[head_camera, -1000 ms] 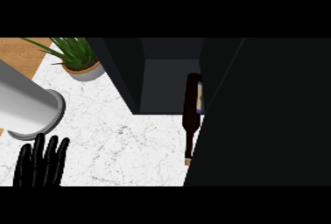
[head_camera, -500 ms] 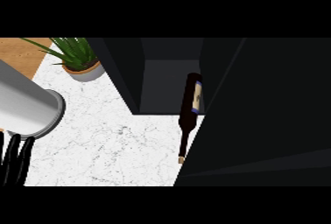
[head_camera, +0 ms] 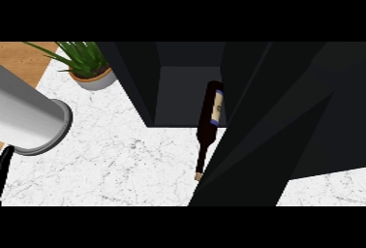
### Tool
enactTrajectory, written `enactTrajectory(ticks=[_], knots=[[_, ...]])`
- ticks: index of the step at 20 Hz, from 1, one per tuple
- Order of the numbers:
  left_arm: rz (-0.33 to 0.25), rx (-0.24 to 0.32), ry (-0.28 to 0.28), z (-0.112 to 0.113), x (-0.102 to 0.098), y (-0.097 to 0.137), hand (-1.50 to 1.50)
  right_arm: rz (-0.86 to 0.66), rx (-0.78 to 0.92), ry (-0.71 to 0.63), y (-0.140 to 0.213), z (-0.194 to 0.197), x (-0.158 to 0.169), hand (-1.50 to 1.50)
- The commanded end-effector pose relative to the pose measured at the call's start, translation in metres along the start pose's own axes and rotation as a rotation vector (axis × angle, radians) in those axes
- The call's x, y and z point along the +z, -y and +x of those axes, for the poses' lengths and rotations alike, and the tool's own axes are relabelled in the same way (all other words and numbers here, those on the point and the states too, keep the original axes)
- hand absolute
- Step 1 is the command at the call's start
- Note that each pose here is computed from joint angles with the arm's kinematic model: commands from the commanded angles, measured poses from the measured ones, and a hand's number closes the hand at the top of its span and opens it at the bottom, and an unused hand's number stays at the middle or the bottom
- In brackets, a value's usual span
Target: Pick up the wine, place it into the cabinet and close the cabinet
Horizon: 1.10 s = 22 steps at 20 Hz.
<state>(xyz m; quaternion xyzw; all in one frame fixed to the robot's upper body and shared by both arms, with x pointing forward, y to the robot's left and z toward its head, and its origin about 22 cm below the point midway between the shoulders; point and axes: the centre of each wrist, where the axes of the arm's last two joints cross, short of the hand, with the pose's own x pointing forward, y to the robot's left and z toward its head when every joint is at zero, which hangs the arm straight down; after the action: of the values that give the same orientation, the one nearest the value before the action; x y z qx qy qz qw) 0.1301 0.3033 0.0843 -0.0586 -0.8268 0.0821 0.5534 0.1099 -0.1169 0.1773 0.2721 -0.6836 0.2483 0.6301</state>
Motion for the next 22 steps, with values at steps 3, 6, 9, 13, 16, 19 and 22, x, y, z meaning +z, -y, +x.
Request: enactTrajectory(ticks=[3, 6, 9, 13, 16, 19, 22], knots=[[-0.017, 0.0, 0.008, 0.005, -0.007, -0.022, -1.5, 0.103, 0.038, 0.13, -0.04, 0.01, -0.014, 1.5], [-0.018, 0.034, -0.022, 0.007, -0.009, -0.011, -1.5, 0.092, 0.066, 0.146, -0.047, 0.01, -0.015, 1.5], [-0.017, 0.065, -0.01, -0.002, -0.006, -0.018, -1.5, 0.065, 0.113, 0.168, -0.043, 0.014, -0.03, 1.5], [-0.044, 0.081, -0.016, 0.01, -0.03, -0.013, -1.5, 0.044, 0.111, 0.153, -0.038, 0.026, -0.044, 1.5], [-0.043, 0.086, -0.035, 0.002, -0.015, -0.016, -1.5, 0.045, 0.111, 0.152, -0.04, 0.022, -0.064, 1.5], [-0.054, 0.087, -0.017, 0.01, -0.023, -0.008, -1.5, 0.033, 0.072, 0.146, -0.032, 0.033, -0.077, 1.5], [-0.048, 0.089, -0.023, 0.008, -0.028, -0.006, -1.5, 0.015, 0.088, 0.158, -0.032, 0.035, -0.101, 1.5]])
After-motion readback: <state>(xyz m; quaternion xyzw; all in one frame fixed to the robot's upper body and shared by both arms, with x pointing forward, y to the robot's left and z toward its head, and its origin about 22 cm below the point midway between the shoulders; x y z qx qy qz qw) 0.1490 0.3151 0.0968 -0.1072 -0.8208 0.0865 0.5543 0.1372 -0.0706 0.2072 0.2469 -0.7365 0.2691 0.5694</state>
